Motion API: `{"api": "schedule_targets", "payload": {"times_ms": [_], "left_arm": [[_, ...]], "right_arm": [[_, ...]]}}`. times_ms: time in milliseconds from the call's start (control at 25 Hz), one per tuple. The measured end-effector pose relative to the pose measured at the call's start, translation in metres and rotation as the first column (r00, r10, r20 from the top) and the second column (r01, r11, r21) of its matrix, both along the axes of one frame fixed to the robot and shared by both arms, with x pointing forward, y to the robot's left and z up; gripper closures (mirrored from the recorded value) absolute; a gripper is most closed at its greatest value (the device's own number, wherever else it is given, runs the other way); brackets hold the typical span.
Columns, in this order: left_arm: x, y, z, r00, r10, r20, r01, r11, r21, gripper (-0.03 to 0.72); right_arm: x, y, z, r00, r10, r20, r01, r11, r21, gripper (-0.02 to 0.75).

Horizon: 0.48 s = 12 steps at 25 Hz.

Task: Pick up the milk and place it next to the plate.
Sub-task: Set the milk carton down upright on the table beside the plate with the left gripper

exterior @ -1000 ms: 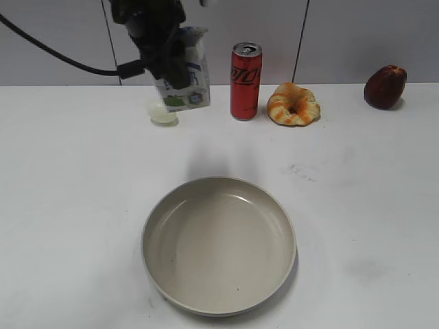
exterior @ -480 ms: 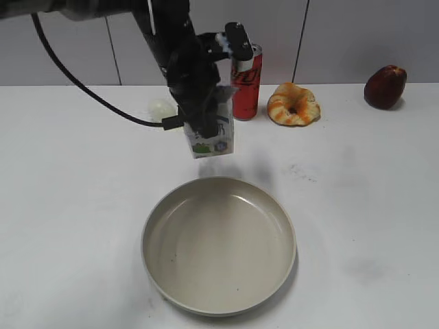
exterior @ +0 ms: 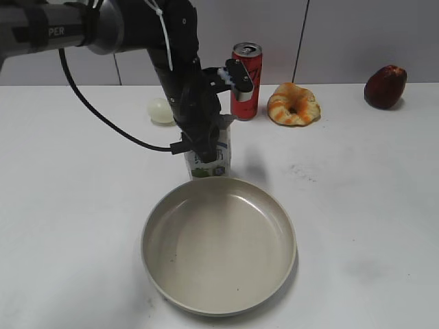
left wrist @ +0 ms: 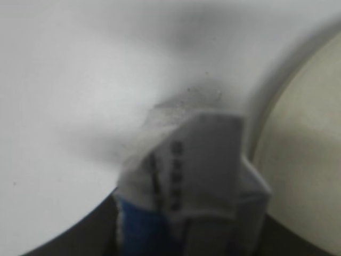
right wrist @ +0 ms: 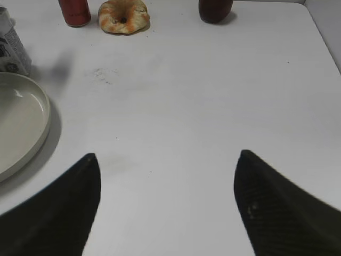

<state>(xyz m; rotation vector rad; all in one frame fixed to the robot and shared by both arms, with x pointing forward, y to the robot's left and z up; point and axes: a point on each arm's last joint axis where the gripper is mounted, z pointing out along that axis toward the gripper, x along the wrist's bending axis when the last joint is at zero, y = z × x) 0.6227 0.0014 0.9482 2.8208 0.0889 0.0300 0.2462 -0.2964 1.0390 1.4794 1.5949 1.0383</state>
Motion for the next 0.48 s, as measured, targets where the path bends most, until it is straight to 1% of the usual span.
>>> {"api": "schedule_targets", "payload": {"times_ms": [40, 120, 240, 360, 480], "left_arm": [[0.0, 0.0, -0.0005, 1.0, 0.003, -0.002, -0.003, 1.0, 0.001, 0.387], [-0.0003, 0.0002, -0.0006, 1.0, 0.005, -0.007, -0.005, 1.0, 0.003, 0.354], [-0.0011, 0.0001, 0.0003, 1.0, 0.007, -0.02, -0.007, 1.0, 0.004, 0.237], [-0.0015, 0.0002, 0.001, 0.999, 0.033, -0.032, -0.033, 0.999, 0.004, 0.141], [-0.0022, 0.0017, 0.0072, 0.998, 0.056, -0.03, -0.056, 0.998, 0.009, 0.109]], "right_arm": [[0.0, 0.0, 0.0, 1.0, 0.0, 0.0, 0.0, 1.0, 0.0, 0.15], [0.0, 0.0, 0.0, 1.0, 0.0, 0.0, 0.0, 1.0, 0.0, 0.15], [0.0, 0.0, 0.0, 1.0, 0.0, 0.0, 0.0, 1.0, 0.0, 0.15], [0.0, 0.0, 0.0, 1.0, 0.0, 0.0, 0.0, 1.0, 0.0, 0.15], [0.0, 0.0, 0.0, 1.0, 0.0, 0.0, 0.0, 1.0, 0.0, 0.15]]}}
